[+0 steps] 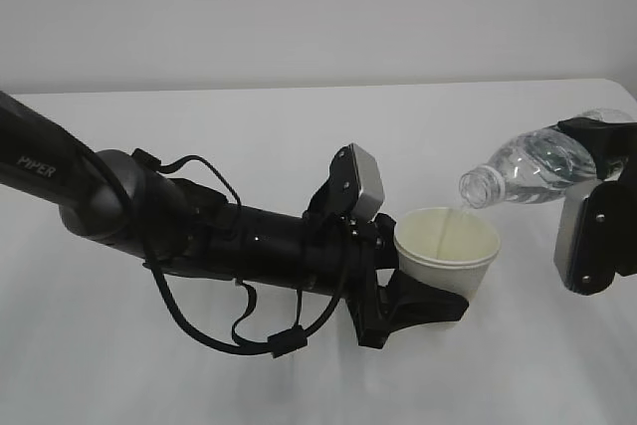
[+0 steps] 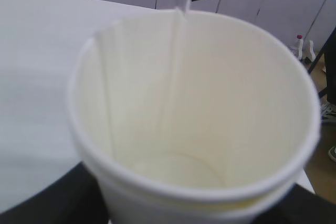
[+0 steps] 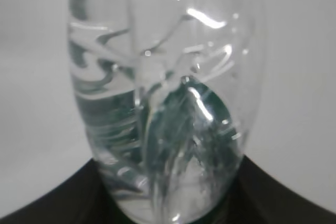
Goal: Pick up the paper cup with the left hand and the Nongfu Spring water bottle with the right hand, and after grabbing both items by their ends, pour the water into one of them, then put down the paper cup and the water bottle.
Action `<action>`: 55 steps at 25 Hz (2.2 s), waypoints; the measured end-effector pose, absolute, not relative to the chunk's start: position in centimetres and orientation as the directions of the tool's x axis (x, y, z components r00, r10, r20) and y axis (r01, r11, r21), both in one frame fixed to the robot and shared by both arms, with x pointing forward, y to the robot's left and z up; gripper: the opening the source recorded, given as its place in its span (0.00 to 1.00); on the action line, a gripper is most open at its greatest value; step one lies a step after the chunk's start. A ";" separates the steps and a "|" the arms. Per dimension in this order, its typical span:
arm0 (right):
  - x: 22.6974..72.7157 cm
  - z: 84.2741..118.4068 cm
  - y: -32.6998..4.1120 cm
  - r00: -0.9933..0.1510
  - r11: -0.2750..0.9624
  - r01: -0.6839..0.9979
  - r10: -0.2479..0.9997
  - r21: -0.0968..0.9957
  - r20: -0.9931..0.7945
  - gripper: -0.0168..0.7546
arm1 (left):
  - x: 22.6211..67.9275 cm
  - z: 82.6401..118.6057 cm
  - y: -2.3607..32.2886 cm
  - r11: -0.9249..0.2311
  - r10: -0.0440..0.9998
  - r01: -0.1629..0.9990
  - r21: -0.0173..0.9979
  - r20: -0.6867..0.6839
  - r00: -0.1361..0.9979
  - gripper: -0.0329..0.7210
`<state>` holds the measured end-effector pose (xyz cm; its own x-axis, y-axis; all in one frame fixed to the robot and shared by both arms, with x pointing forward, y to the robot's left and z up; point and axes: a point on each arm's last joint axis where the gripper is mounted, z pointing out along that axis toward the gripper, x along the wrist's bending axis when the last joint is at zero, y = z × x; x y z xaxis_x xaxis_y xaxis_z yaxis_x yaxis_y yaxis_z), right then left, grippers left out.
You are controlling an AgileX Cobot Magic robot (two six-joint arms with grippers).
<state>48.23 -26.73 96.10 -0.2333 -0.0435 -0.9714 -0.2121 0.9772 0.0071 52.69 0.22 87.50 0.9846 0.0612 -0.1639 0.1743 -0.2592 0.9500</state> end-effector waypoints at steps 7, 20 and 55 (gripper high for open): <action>48.2 96.1 -26.7 -0.233 0.977 -0.213 -0.045 0.005 -0.971 0.51 | 52.7 87.5 0.2 -0.259 0.061 0.174 0.950 -0.164 0.985 0.64; 48.2 96.1 -26.7 -0.232 0.976 -0.217 -0.050 0.001 -0.971 0.51 | 52.7 87.5 0.2 -0.261 0.062 0.174 0.950 -0.164 0.985 0.64; 48.4 96.4 -26.6 -0.219 0.973 -0.232 -0.062 -0.010 -0.974 0.51 | 52.7 87.5 0.2 -0.263 0.059 0.172 0.949 -0.162 0.985 0.64</action>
